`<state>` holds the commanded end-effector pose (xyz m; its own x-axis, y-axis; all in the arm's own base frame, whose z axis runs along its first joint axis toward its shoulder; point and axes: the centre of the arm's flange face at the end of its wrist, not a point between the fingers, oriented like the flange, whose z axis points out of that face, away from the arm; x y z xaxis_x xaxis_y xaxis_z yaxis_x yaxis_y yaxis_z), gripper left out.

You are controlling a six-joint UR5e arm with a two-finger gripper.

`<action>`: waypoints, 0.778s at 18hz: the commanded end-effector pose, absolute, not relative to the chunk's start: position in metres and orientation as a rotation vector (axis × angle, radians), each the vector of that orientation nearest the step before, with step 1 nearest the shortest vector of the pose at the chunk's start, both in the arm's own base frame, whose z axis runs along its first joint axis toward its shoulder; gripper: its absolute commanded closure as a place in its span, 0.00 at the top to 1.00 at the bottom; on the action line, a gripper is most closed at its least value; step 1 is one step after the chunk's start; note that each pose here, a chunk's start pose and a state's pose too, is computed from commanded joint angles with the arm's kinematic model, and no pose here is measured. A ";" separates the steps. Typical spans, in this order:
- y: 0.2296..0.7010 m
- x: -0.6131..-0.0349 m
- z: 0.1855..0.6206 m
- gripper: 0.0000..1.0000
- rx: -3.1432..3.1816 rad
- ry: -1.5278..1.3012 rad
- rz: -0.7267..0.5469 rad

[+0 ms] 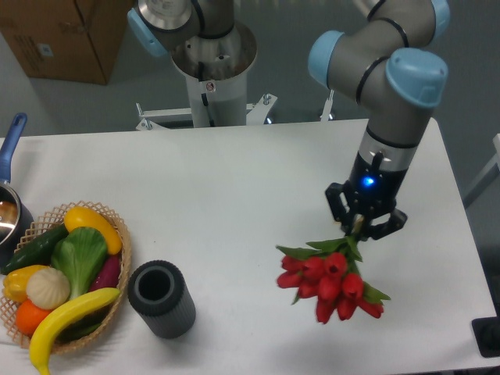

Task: Insert the flowers into the vase
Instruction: 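Carry the red tulip bunch in the gripper over to the black vase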

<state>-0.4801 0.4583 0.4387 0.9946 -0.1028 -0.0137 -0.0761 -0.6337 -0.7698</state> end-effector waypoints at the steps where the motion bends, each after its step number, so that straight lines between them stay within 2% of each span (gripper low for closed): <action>1: 0.464 -0.474 0.449 0.00 -2.181 0.108 -0.071; 9: 0.507 -0.434 0.460 0.00 -1.795 0.252 -0.363; 14: 0.553 -0.388 0.441 0.00 -1.697 0.400 -0.448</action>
